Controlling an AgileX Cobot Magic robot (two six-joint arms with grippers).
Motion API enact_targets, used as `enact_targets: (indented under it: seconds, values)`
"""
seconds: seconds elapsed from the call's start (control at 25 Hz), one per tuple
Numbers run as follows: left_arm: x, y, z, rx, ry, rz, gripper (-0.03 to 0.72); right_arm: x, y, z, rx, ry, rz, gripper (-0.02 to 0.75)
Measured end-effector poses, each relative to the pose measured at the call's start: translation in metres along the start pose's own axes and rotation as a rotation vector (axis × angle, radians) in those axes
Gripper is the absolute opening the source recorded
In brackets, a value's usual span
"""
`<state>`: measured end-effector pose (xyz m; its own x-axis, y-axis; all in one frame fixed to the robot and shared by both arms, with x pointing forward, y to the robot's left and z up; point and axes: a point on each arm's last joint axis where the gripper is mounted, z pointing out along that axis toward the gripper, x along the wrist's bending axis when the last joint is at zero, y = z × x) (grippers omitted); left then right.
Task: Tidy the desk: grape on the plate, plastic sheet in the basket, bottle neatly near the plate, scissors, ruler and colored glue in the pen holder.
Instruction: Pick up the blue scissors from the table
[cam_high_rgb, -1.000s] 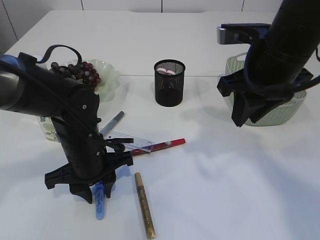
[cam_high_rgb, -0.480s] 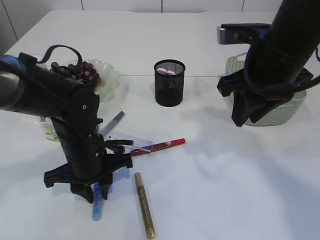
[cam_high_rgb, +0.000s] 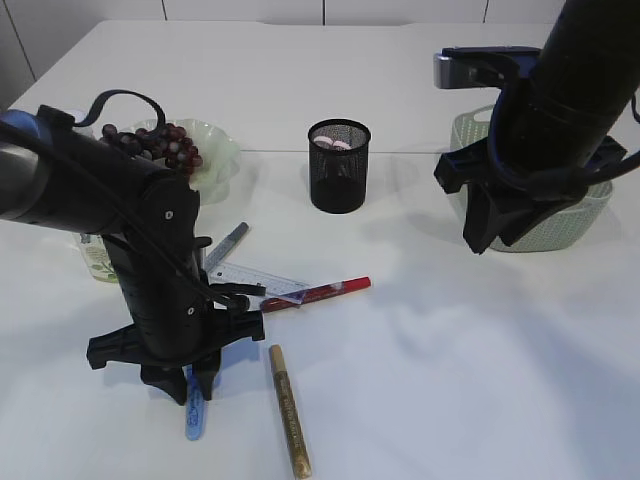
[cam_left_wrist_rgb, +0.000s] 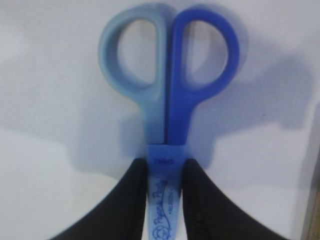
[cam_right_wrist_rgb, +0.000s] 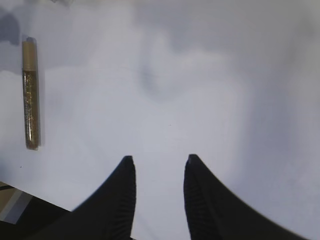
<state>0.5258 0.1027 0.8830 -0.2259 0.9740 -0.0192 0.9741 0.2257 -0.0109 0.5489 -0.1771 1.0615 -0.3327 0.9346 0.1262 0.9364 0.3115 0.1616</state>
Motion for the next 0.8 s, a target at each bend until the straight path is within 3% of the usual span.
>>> enact_targets:
  seconds: [0.16,0.32,0.64,0.8]
  values:
    - [0.0022,-0.0008,0.0000,0.009,0.024,0.021,0.168,0.0000,0.0000,0.0000,0.000,0.000,0.000,0.276]
    - [0.0043,-0.0007,-0.0001,0.011,0.048,0.106,0.168,0.0000,0.0000,0.0000,0.000,0.000,0.000,0.276]
    - [0.0071,-0.0006,-0.0004,0.024,0.077,0.414,0.168,0.0000,0.0000,0.0000,0.000,0.000,0.000,0.276]
    - [0.0075,-0.0009,-0.0005,0.031,0.080,0.461,0.168,0.0000,0.0000,0.0000,0.000,0.000,0.000,0.276]
